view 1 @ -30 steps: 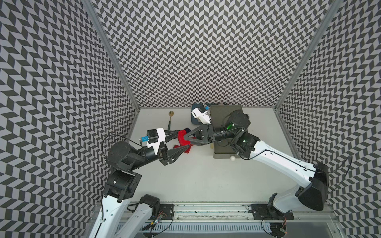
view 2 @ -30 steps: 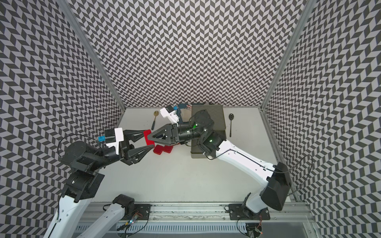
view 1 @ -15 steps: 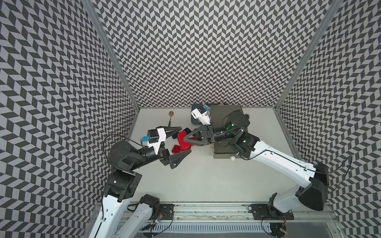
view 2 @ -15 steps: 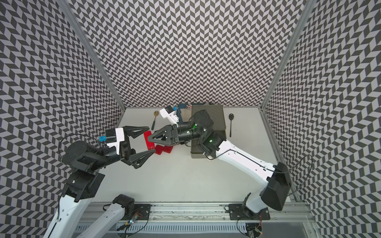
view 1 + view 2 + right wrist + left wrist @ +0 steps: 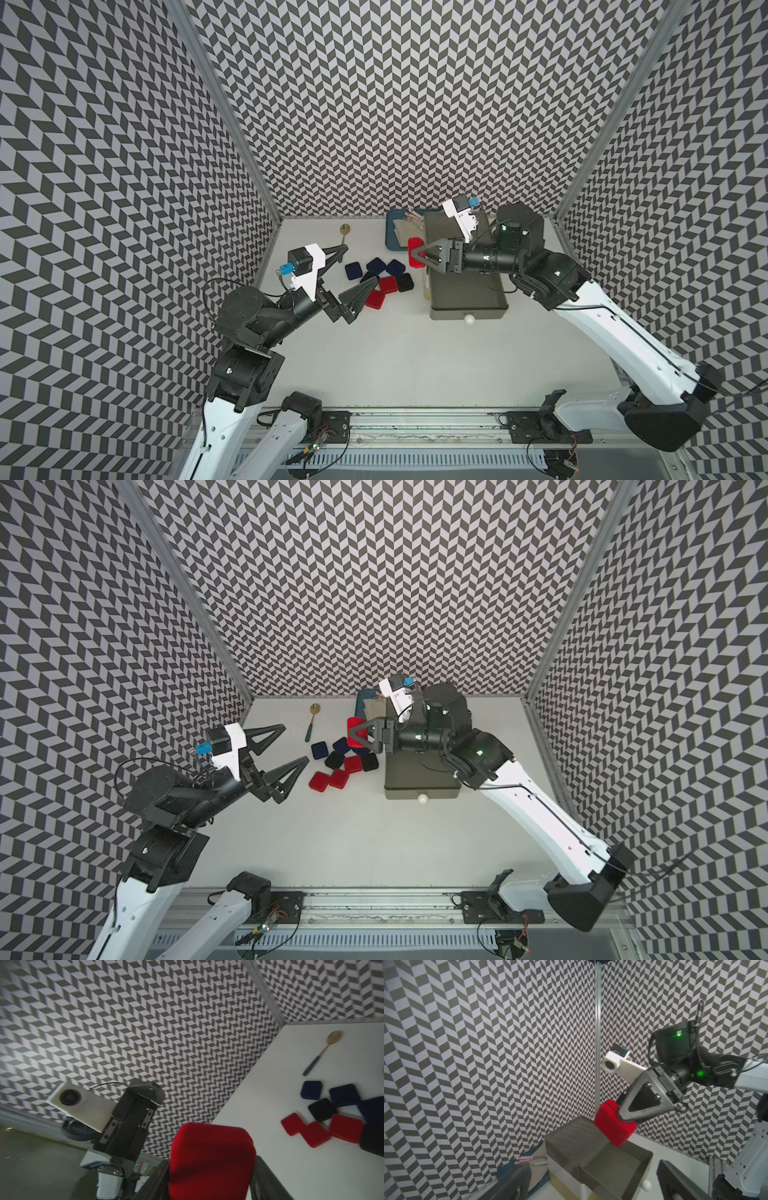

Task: Place the brooch boxes into the drawer by color
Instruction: Place the brooch box in the drawer.

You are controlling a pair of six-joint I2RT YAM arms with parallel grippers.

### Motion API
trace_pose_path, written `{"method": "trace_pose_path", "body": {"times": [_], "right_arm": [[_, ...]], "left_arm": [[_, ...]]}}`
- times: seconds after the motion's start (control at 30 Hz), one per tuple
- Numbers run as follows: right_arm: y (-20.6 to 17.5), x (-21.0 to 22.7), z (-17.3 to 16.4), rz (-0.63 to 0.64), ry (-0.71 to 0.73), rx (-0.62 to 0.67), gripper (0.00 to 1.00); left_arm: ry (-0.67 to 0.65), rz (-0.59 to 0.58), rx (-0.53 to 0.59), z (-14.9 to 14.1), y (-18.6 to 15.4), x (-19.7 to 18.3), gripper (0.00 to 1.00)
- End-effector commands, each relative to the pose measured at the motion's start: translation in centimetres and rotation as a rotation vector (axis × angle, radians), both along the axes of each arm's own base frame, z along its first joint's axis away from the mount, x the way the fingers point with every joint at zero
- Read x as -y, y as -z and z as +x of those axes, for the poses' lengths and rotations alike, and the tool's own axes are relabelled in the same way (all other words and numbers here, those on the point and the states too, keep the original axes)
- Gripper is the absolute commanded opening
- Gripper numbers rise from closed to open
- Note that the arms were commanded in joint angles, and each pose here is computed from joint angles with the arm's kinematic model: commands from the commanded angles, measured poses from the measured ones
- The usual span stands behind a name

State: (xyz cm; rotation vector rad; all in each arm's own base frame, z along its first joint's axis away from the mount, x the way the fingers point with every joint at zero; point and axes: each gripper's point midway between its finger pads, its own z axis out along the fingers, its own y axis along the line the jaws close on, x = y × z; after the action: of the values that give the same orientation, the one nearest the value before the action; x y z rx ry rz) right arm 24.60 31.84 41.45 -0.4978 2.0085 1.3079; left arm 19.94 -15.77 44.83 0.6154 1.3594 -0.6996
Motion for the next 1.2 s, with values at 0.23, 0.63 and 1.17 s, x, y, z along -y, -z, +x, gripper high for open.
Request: {"method": "trace_pose_path", "body": {"times": [0.23,0.63,1.17], "right_arm": [[12.5,7.1,3.3,-0.579,0.279,-0.006,0.41],[16.0,7.2,4.8,-0.632,0.302,-0.107,0.41],[19.7,5.7,3.6,-0.651,0.265,-0.189,0.41]], "left_arm": [[-0.102,0.012,-0.203,4.2,4.1,-0.3,1.00],[-0.135,0.024,-0.214,3.8,5.7,-0.9,1.00],[-0.138,0.020,-0.233,4.2,6.9,-0.8,1.00]]}}
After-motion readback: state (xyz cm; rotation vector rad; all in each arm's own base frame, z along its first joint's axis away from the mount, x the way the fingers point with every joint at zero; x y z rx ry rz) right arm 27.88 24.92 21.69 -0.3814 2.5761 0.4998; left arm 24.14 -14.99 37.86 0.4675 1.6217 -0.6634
